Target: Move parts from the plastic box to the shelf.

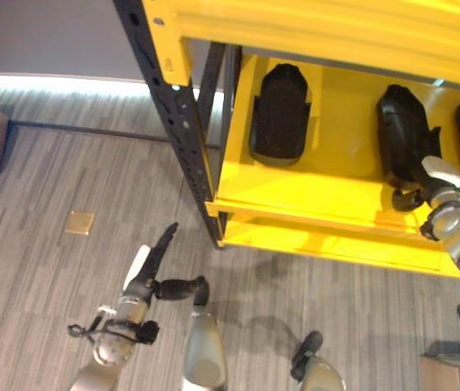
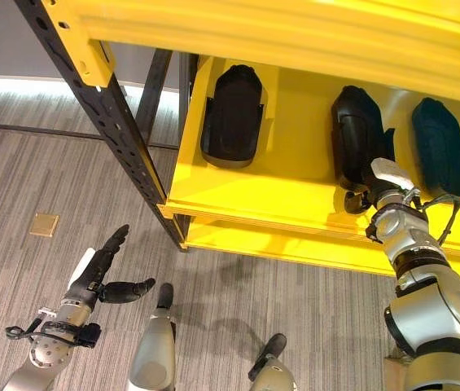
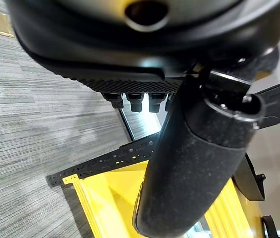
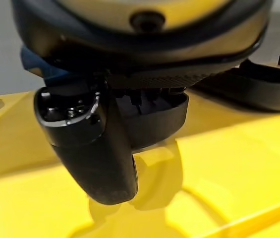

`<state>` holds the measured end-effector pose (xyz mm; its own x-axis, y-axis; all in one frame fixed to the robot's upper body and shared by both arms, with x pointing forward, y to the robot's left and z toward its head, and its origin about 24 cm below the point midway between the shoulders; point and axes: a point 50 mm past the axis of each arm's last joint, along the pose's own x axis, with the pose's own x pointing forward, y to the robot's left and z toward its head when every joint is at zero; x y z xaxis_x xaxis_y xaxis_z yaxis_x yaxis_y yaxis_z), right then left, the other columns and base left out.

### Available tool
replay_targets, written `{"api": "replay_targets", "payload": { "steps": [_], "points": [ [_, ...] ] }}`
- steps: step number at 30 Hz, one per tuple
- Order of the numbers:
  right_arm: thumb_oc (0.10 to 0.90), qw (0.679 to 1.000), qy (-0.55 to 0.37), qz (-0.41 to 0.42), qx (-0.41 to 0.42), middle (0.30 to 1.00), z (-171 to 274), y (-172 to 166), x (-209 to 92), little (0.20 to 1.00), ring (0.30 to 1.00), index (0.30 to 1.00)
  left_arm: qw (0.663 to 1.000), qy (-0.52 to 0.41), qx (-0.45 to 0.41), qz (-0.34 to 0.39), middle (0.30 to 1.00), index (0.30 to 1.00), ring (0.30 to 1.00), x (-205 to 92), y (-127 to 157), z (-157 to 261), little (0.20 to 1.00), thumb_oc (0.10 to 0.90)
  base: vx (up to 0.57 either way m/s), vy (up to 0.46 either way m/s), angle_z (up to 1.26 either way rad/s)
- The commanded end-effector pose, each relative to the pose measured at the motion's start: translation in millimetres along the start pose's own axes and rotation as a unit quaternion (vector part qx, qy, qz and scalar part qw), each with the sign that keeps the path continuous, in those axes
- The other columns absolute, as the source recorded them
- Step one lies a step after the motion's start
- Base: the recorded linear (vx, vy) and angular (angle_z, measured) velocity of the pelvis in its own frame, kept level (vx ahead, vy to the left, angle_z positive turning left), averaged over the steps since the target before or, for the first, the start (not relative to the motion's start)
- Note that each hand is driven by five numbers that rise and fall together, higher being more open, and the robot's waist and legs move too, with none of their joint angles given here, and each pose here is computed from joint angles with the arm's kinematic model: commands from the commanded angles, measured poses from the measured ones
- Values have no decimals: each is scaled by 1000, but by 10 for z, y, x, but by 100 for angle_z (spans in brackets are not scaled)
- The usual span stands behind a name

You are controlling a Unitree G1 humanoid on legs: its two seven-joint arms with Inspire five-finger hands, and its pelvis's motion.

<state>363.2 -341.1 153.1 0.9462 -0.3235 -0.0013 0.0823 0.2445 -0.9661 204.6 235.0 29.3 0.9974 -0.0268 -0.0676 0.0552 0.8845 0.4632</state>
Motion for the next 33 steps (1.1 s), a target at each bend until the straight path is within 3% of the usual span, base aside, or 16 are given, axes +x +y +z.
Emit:
{"api": "replay_targets", "payload": {
  "steps": [1,33],
  "points": [
    [900,996,9,-87,-29,1000,-51,-552,36,1000,1000,1000,997,-68,-4,34,1000,1000,1000,-26,202,220,1000,900,0,0,0],
    [900,987,-130,-31,-89,1000,667,-292,78,1000,1000,1000,997,-62,4,44,1000,1000,1000,-51,258,194,1000,900,0,0,0]
  ]
}}
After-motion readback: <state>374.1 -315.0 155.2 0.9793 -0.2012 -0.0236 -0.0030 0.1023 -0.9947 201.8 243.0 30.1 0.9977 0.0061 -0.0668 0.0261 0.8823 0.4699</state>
